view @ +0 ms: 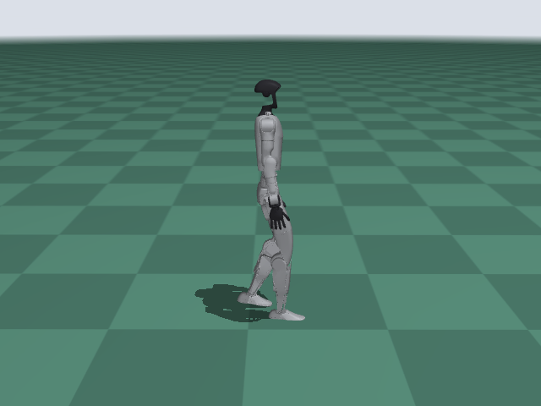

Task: Walk run

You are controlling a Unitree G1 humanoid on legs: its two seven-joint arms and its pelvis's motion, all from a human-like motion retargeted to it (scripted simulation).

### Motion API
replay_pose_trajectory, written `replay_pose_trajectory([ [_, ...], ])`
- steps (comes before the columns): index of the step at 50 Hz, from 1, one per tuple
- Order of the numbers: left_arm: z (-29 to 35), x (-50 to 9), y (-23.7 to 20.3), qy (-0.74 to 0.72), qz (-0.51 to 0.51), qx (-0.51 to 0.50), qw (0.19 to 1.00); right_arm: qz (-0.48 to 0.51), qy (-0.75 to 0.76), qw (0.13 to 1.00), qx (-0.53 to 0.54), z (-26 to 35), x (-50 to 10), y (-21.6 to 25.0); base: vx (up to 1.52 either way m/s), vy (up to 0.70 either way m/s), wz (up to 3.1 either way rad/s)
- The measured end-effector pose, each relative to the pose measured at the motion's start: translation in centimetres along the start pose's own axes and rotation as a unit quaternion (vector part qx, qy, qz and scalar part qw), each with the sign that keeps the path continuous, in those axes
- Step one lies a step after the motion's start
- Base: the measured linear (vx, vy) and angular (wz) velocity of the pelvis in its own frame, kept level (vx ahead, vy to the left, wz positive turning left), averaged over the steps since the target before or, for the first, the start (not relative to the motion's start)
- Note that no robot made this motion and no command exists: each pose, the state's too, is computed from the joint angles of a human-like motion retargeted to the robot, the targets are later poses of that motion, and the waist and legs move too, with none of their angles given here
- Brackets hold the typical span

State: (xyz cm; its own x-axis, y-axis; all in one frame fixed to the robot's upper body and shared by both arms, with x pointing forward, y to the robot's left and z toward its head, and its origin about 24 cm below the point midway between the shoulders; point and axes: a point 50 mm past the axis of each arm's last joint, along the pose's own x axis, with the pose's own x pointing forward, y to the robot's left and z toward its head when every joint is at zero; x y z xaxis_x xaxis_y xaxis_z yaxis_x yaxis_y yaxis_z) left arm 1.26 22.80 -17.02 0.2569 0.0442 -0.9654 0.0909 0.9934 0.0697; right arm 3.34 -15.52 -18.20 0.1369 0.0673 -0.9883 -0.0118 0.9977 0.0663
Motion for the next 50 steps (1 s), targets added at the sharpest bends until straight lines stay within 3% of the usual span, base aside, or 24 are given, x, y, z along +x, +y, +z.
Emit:
replay_pose_trajectory([
  [10, 0.8, 0.4, -1.3, -0.004, -0.019, 0.023, 1.000, -0.007, -0.017, 1.000, -0.022, 0.4, 0.0, -0.3, -0.14, -0.02, -2.95],
  [18, 3.4, 0.6, 1.0, -0.031, -0.018, 0.006, 0.999, 0.001, -0.053, 0.997, -0.048, 2.4, 0.0, 0.3, -0.45, 0.00, -2.69],
  [26, 4.1, 0.7, 0.8, -0.052, -0.003, 0.008, 0.999, -0.034, 0.005, 0.999, -0.029, -1.0, -0.3, -1.9, -0.18, 0.00, -2.27],
  [35, 2.9, 0.9, -2.5, -0.034, -0.054, 0.027, 0.998, -0.049, 0.044, 0.998, 0.013, -4.5, -1.0, -3.0, 0.00, -0.13, -0.46],
  [42, 2.8, 0.9, -3.1, -0.028, -0.053, 0.105, 0.993, -0.047, 0.055, 0.996, 0.045, -5.7, -1.2, -2.7, -0.06, -0.10, 0.23],
  [50, 2.1, 1.0, -5.1, -0.008, -0.051, 0.094, 0.994, -0.054, 0.031, 0.997, 0.048, -5.7, -1.3, -3.0, 0.01, -0.01, -0.29],
])
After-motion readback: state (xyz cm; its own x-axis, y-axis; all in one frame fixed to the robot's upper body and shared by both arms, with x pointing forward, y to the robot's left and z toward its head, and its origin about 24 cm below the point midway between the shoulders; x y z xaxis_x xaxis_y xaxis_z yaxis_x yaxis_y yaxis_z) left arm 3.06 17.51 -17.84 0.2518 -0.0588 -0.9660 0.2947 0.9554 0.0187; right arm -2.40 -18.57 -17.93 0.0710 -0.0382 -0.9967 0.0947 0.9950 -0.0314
